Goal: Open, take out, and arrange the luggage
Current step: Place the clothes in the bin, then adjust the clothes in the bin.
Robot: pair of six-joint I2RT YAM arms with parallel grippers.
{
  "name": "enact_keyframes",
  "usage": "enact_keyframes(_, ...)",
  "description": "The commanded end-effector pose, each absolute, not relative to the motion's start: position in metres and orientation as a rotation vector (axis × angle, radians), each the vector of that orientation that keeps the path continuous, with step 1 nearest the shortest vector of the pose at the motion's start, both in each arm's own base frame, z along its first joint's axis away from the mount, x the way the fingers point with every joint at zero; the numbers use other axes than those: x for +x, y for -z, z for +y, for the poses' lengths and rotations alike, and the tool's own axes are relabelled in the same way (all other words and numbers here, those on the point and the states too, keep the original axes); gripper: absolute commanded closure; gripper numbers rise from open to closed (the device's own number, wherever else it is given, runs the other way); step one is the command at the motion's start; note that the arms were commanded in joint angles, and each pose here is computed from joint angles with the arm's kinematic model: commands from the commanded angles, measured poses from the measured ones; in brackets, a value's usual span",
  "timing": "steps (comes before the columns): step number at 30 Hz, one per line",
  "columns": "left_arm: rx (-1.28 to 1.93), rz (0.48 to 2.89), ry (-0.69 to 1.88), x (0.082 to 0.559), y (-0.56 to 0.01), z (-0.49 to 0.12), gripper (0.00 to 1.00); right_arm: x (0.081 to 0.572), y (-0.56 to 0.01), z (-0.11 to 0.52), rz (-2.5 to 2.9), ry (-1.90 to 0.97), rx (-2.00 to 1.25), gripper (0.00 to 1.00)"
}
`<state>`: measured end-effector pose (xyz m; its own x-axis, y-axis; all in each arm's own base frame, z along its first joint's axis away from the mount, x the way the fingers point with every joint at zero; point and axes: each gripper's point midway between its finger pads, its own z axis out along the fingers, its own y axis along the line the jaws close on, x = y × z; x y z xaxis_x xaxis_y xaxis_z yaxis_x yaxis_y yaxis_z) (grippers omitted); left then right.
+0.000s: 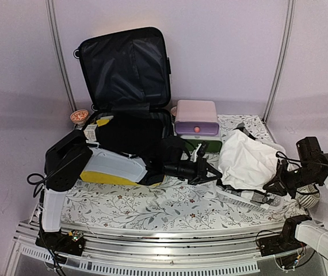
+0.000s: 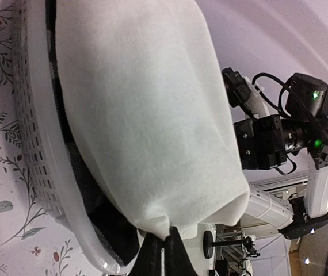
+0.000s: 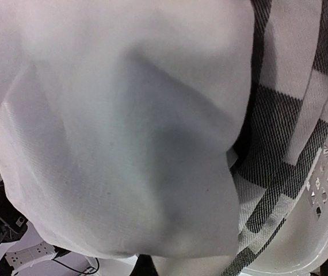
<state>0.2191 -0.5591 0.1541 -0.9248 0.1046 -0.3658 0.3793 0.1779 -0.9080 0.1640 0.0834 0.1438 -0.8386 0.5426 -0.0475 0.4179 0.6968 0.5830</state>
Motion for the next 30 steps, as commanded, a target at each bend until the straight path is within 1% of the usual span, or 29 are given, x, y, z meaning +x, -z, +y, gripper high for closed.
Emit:
enact_keyframes(1, 0.562, 2.264, 1.751, 0.2, -0.158, -0.564, 1.0, 0.157, -0.132, 0.086, 2.734, -0.811, 0.839, 0.98)
enact_keyframes(2, 0.556, 2.271, 1.751, 0.2, -0.157, -0.563, 1.0, 0.156, -0.134, 0.086, 2.731, -0.802, 0.846, 0.98)
enact_keyframes(3, 0.551, 2.272, 1.748, 0.201, -0.157, -0.562, 0.99, 0.156, -0.137, 0.084, 2.723, -0.792, 0.849, 0.94)
enact_keyframes(4, 0.548, 2.27, 1.738, 0.204, -0.158, -0.561, 0.93, 0.157, -0.143, 0.084, 2.708, -0.792, 0.852, 0.85)
enact_keyframes(5, 0.543, 2.265, 1.722, 0.207, -0.161, -0.559, 0.84, 0.158, -0.151, 0.083, 2.69, -0.791, 0.846, 0.78)
enact_keyframes(6, 0.535, 2.258, 1.701, 0.212, -0.165, -0.556, 0.73, 0.162, -0.162, 0.082, 2.66, -0.79, 0.836, 0.7)
enact_keyframes(8, 0.529, 2.245, 1.638, 0.222, -0.175, -0.548, 0.6, 0.171, -0.187, 0.079, 2.594, -0.785, 0.819, 0.53)
enact_keyframes(9, 0.519, 2.238, 1.607, 0.228, -0.181, -0.543, 0.54, 0.178, -0.208, 0.077, 2.547, -0.78, 0.799, 0.5)
enact_keyframes(12, 0.49, 2.2, 1.524, 0.241, -0.209, -0.525, 0.38, 0.196, -0.246, 0.068, 2.478, -0.712, 0.734, 0.49)
enact_keyframes(13, 0.486, 2.195, 1.501, 0.244, -0.214, -0.52, 0.34, 0.202, -0.257, 0.067, 2.458, -0.702, 0.71, 0.49)
enact_keyframes(15, 0.486, 2.187, 1.466, 0.247, -0.221, -0.514, 0.3, 0.217, -0.283, 0.073, 2.401, -0.735, 0.608, 0.51)
enact_keyframes(18, 0.486, 2.176, 1.424, 0.253, -0.227, -0.508, 0.29, 0.239, -0.309, 0.094, 2.336, -0.852, 0.385, 0.54)
enact_keyframes(20, 0.481, 2.166, 1.39, 0.26, -0.232, -0.502, 0.29, 0.249, -0.313, 0.122, 2.301, -1.036, 0.204, 0.6)
enact_keyframes(23, 0.47, 2.136, 1.326, 0.274, -0.246, -0.485, 0.29, 0.258, -0.308, 0.161, 2.171, -1.324, -0.016, 0.78)
enact_keyframes(24, 0.463, 2.121, 1.299, 0.28, -0.253, -0.477, 0.29, 0.258, -0.307, 0.171, 2.14, -1.396, -0.035, 0.92)
enact_keyframes(25, 0.455, 2.108, 1.268, 0.286, -0.259, -0.469, 0.29, 0.258, -0.306, 0.179, 2.114, -1.433, -0.068, 0.96)
enact_keyframes(27, 0.439, 2.078, 1.202, 0.296, -0.273, -0.452, 0.29, 0.263, -0.293, 0.192, 2.131, -1.47, -0.062, 0.98)
enact_keyframes(30, 0.398, 2.039, 1.098, 0.313, -0.292, -0.421, 0.28, 0.269, -0.256, 0.201, 2.233, -1.461, -0.022, 0.98)
